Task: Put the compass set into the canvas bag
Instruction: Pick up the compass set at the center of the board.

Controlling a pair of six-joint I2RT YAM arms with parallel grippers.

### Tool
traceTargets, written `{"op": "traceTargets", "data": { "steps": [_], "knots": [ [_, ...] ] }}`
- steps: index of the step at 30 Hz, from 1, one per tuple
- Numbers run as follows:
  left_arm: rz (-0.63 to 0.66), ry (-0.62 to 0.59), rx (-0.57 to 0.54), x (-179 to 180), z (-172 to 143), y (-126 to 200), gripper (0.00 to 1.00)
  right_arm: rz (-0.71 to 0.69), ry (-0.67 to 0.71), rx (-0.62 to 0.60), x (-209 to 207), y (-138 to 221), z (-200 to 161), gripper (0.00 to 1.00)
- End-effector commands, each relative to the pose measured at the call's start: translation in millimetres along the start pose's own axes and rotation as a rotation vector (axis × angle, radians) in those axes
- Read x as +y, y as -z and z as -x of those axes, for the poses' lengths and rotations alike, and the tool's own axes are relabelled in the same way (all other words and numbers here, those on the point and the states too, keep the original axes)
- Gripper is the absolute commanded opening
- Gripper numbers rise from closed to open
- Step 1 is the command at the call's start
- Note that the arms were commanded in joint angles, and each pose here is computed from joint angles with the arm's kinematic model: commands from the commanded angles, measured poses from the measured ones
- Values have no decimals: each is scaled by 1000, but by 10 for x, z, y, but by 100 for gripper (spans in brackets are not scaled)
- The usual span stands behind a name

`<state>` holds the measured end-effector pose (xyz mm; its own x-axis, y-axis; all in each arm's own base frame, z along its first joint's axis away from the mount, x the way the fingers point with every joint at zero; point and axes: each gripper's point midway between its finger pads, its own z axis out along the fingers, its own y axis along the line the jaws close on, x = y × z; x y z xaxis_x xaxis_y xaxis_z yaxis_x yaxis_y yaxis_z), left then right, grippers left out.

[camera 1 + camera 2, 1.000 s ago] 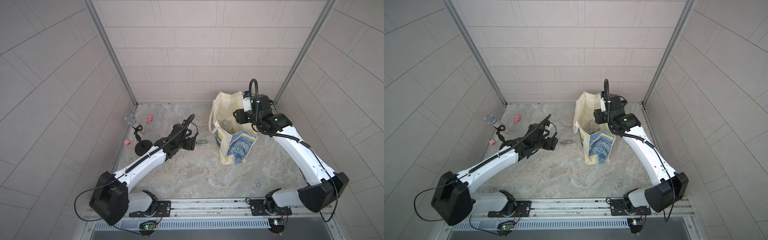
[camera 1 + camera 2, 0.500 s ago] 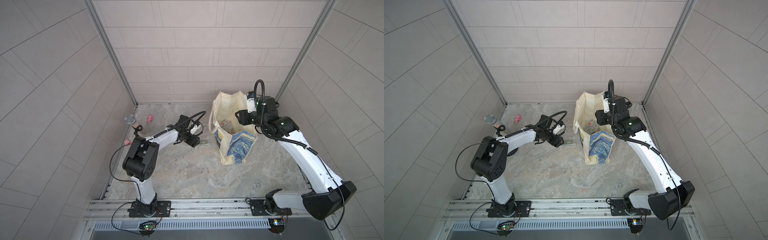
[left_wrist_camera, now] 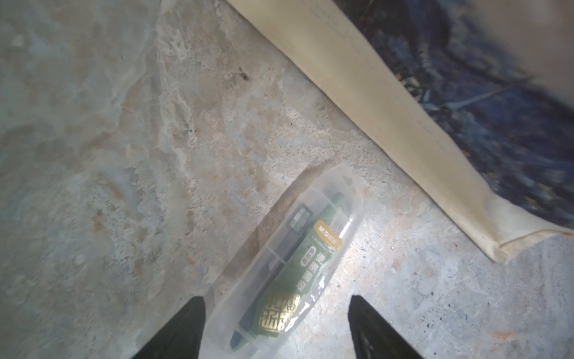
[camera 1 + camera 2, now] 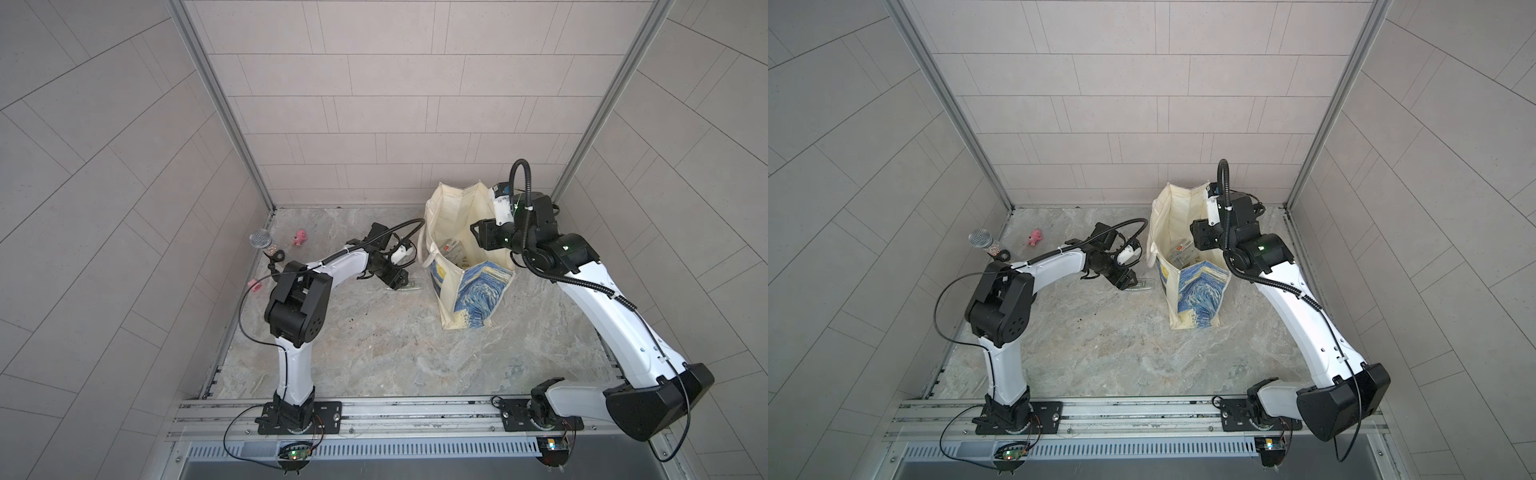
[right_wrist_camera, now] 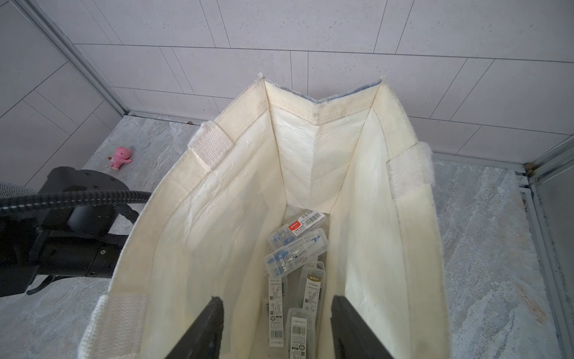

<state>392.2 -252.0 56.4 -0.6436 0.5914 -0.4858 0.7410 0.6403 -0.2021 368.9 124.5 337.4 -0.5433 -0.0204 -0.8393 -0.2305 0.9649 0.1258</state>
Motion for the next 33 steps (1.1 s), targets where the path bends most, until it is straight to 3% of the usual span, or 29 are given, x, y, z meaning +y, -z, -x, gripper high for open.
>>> {"op": "traceTargets", "data": {
  "steps": [1,10,25,33],
  "knots": [
    [-33,-2,86,-50,-61,-10,77,-2,2,-20,-17,28,38,57],
    [-82,2,212,-114,-226,-134,77,-13,1,-30,-56,63,45,57],
    [24,92,337,-88,-645,-143,72,0,-9,-32,-53,38,50,57],
    [89,171,241,-194,-690,-88,70,17,-20,-39,-39,32,58,57]
  ]
}}
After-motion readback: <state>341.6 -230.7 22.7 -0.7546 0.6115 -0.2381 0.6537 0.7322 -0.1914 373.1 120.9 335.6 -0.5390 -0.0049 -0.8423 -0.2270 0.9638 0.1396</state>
